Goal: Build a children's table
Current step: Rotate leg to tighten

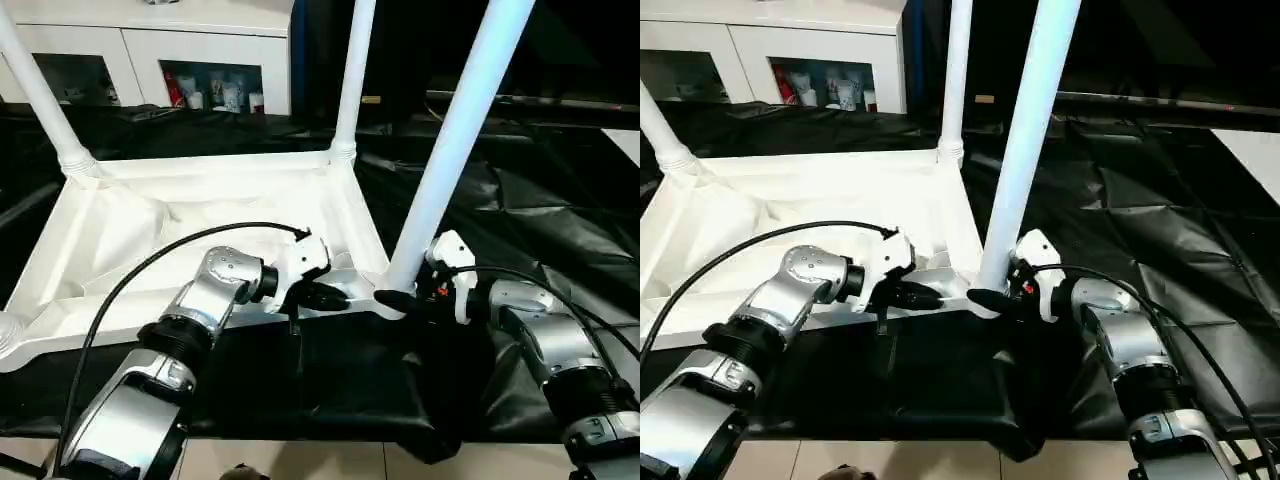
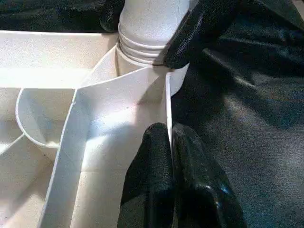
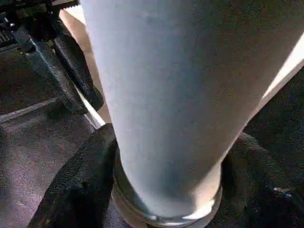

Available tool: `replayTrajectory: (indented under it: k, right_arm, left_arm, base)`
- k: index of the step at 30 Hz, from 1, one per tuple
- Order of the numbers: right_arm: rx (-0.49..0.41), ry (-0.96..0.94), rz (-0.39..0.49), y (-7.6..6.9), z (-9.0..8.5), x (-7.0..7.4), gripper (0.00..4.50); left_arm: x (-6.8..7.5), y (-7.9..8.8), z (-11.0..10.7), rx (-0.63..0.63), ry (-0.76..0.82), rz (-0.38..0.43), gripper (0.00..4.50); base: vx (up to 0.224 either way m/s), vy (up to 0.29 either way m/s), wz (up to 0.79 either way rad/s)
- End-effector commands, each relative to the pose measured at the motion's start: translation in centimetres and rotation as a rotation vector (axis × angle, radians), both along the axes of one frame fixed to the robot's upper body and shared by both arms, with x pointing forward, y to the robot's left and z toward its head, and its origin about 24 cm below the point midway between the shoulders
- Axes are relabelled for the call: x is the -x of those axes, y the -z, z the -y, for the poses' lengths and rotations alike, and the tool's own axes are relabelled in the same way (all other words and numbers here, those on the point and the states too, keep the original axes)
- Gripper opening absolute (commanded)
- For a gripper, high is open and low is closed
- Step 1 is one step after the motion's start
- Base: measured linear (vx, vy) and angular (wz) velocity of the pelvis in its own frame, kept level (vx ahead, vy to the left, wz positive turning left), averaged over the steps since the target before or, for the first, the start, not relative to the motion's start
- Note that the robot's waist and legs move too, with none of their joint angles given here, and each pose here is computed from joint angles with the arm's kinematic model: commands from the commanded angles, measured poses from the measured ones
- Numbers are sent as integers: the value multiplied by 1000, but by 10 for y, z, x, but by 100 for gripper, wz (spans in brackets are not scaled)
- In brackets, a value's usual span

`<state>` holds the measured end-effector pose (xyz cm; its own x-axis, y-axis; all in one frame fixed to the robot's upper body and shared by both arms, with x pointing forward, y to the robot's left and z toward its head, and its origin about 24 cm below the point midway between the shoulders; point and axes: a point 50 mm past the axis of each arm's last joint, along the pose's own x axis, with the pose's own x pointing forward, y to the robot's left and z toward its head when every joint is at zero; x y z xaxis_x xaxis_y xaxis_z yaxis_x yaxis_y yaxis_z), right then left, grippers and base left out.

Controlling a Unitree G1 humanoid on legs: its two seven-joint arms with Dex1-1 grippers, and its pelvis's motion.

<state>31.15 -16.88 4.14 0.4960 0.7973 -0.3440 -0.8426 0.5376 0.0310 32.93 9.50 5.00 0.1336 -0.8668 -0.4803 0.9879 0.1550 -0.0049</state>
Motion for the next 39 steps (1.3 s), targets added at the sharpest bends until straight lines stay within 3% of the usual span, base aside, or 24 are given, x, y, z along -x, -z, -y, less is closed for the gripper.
replayTrajectory:
  k: [1,4,8,12,16,17,18,20,26,32,39]
  right_arm:
    - [0,99,-15,9,-3,-2,272]
    - [10,251,-14,17,-2,-7,272]
    - [-24,722,-81,38,-12,-17,272]
    - [8,793,-70,41,-30,-19,272]
    - [-5,740,-18,34,-45,-24,272]
    - [-53,720,-18,30,-47,-26,328]
    - [-80,714,-7,26,-47,-27,342]
    - [-128,703,32,16,-45,-31,347]
    - [-85,585,106,2,-31,-33,406]
    - [9,288,134,-8,-7,-20,406]
    - [19,2,53,-15,7,4,406]
  left_arm:
    - [2,6,10,14,-16,-17,0]
    - [-3,7,14,19,-106,-7,0]
    - [-15,13,40,-9,-357,36,0]
    - [-11,14,61,-5,-356,57,0]
    - [-7,15,71,-8,-307,76,0]
    - [-7,15,70,-9,-298,79,0]
    - [-7,15,69,-10,-289,84,0]
    - [-9,14,63,-14,-283,92,0]
    - [-11,11,48,-12,-239,97,0]
    - [-5,6,27,19,-87,66,0]
    - [4,3,12,40,49,-1,0]
  base:
    - [0,0,0]
    - [0,0,0]
    - [0,0,0]
    - [0,0,0]
    - [0,0,0]
    - [0,0,0]
    - [0,0,0]
    - [0,0,0]
    - [0,0,0]
    - [0,0,0]
    - [0,0,0]
